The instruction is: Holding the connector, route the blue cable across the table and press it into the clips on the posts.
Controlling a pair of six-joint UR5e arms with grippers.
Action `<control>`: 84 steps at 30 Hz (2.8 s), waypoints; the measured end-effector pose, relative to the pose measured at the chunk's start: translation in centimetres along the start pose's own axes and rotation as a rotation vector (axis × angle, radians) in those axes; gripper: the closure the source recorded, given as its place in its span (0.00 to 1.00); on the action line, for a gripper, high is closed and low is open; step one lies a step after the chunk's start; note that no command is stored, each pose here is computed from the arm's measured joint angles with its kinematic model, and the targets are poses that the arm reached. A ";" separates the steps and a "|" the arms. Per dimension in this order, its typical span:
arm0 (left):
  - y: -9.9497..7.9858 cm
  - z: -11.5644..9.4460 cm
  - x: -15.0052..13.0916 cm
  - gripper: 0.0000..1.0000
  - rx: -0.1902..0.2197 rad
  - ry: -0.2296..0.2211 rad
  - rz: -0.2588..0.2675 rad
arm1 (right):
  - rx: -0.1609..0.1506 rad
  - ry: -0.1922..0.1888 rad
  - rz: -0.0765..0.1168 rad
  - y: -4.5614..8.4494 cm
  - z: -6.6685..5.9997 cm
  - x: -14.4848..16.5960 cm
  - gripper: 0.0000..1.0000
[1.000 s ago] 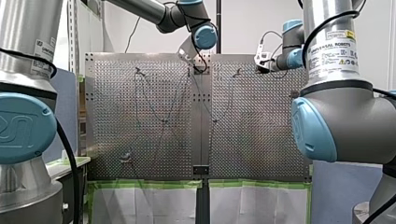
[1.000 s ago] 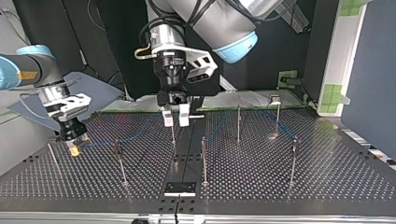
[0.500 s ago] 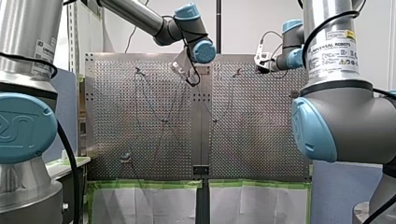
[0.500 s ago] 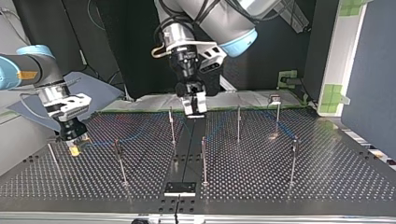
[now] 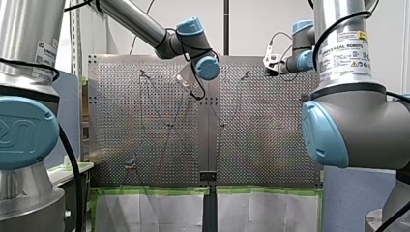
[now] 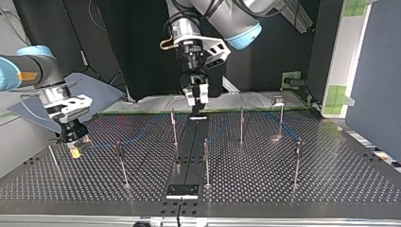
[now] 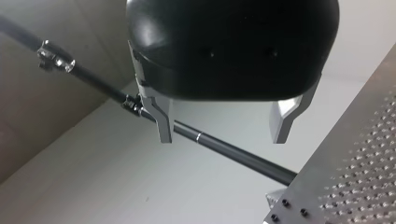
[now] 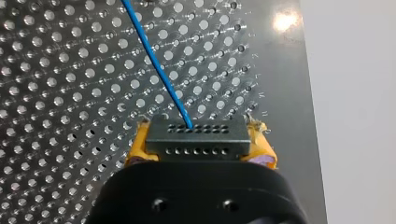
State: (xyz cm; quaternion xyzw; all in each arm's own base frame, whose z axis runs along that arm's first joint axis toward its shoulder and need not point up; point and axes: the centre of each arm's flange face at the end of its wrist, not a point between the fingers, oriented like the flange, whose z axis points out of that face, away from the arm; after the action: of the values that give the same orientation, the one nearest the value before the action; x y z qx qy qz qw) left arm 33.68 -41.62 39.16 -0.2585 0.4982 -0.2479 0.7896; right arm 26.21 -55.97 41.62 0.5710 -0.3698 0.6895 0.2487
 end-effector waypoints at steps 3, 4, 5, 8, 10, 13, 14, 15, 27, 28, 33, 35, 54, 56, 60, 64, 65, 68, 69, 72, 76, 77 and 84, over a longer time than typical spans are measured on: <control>0.6 -0.5 0.4 0.00 0.023 0.006 0.002 | 0.000 0.000 0.000 0.0 0.0 0.0 1.00; 0.8 -0.7 0.6 0.00 0.033 0.009 0.003 | 0.000 -0.001 0.000 0.0 0.0 0.0 1.00; 1.0 -0.8 0.7 0.00 0.040 0.012 0.004 | 0.000 0.000 0.000 0.0 0.0 0.0 1.00; 1.6 -1.3 1.0 0.00 0.062 0.017 0.005 | 0.000 0.000 0.000 0.0 0.0 0.0 1.00; 2.0 -1.5 1.2 0.00 0.076 0.020 0.005 | 0.000 0.001 0.000 0.0 0.0 0.0 1.00; 2.6 -2.0 1.5 0.00 0.097 0.026 0.007 | -0.001 0.001 -0.001 0.1 0.0 0.0 1.00; 2.8 -2.2 1.6 0.00 0.104 0.028 0.006 | -0.001 0.001 0.000 0.1 0.0 0.0 1.00; 2.9 -2.3 1.7 0.00 0.110 0.029 0.007 | -0.001 0.001 0.000 0.1 0.0 0.0 1.00; 5.2 -4.8 2.7 0.00 0.200 0.067 0.016 | -0.004 0.001 0.000 0.3 0.0 0.0 1.00; 5.5 -5.1 2.9 0.00 0.206 0.078 0.023 | -0.004 0.001 0.000 0.3 0.0 0.0 1.00; 8.0 -6.7 4.5 0.00 0.205 0.149 0.065 | -0.004 0.000 0.000 0.3 0.0 0.0 1.00; 9.4 -7.5 5.4 0.00 0.197 0.186 0.096 | -0.004 0.000 0.000 0.3 0.0 0.0 1.00; 18.4 -13.5 8.7 0.00 0.148 0.370 0.264 | -0.005 -0.001 0.001 0.4 -0.1 0.0 1.00; 19.1 -14.1 8.6 0.00 0.144 0.383 0.276 | -0.004 -0.001 0.003 0.3 -0.1 0.0 1.00; 20.5 -15.4 8.2 0.00 0.131 0.413 0.304 | -0.005 -0.002 0.007 0.2 -0.1 0.0 1.00; 22.1 -16.9 7.7 0.00 0.118 0.443 0.332 | -0.006 -0.004 0.008 0.0 0.0 -0.1 1.00; 22.4 -17.1 7.6 0.00 0.116 0.448 0.336 | -0.006 -0.005 0.008 0.0 0.0 -0.1 1.00; 22.9 -17.5 7.4 0.00 0.112 0.455 0.344 | -0.005 -0.006 0.007 -0.1 0.0 -0.1 1.00; 22.9 -17.5 7.4 0.00 0.111 0.455 0.345 | -0.005 -0.006 0.007 -0.1 0.0 -0.1 1.00; 23.0 -17.6 7.3 0.00 0.110 0.457 0.346 | -0.005 -0.006 0.007 -0.1 0.0 -0.1 1.00; 23.0 -17.6 7.3 0.00 0.110 0.457 0.346 | -0.005 -0.006 0.007 -0.1 0.0 -0.1 1.00; 23.0 -17.6 7.3 0.00 0.110 0.457 0.346 | -0.005 -0.006 0.007 -0.1 0.0 -0.1 1.00; 23.0 -17.6 7.3 0.00 0.110 0.457 0.346 | -0.005 -0.006 0.007 -0.1 0.0 -0.1 1.00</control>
State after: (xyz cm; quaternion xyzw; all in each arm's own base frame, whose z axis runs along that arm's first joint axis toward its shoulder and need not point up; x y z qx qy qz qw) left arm 23.42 -32.08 12.71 -0.0639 0.6858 -0.1877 0.7002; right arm 26.30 -55.90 41.53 0.5711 -0.3744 0.6877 0.2465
